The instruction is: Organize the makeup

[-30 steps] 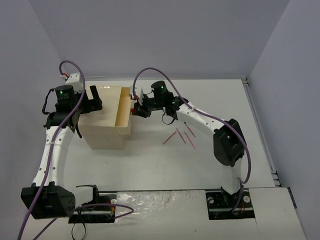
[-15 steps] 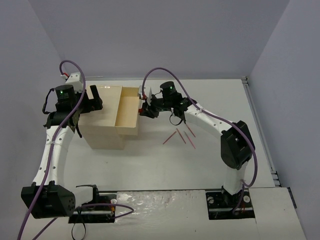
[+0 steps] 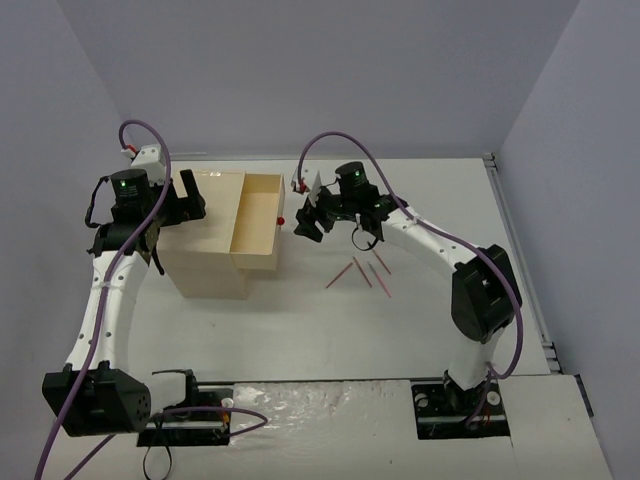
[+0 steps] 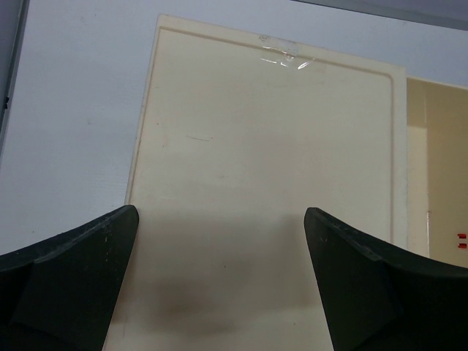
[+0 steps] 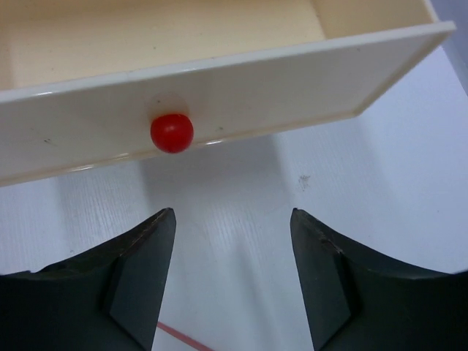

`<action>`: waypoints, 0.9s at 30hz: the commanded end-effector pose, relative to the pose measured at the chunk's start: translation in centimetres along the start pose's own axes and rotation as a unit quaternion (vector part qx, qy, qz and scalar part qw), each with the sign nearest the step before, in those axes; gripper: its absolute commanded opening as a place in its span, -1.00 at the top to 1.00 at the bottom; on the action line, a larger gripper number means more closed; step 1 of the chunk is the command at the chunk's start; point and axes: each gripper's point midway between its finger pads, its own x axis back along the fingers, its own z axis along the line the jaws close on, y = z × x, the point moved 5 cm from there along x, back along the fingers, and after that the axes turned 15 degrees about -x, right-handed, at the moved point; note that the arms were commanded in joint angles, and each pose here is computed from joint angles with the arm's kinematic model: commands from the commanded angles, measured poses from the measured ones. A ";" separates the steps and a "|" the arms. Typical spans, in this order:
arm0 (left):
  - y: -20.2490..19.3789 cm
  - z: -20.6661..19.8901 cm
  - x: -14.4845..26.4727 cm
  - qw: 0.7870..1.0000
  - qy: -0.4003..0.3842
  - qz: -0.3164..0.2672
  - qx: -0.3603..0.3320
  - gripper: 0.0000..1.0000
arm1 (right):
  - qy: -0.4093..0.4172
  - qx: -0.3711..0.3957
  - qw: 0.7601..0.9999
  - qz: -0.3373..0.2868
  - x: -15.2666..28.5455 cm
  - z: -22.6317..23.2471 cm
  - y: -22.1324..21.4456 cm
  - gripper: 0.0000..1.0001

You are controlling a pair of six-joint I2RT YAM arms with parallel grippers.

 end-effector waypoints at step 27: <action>0.7 -2.2 6.6 0.995 0.000 -0.084 -0.049 -0.94 | -0.372 -0.365 0.849 0.086 10.7 -9.6 -15.4 0.01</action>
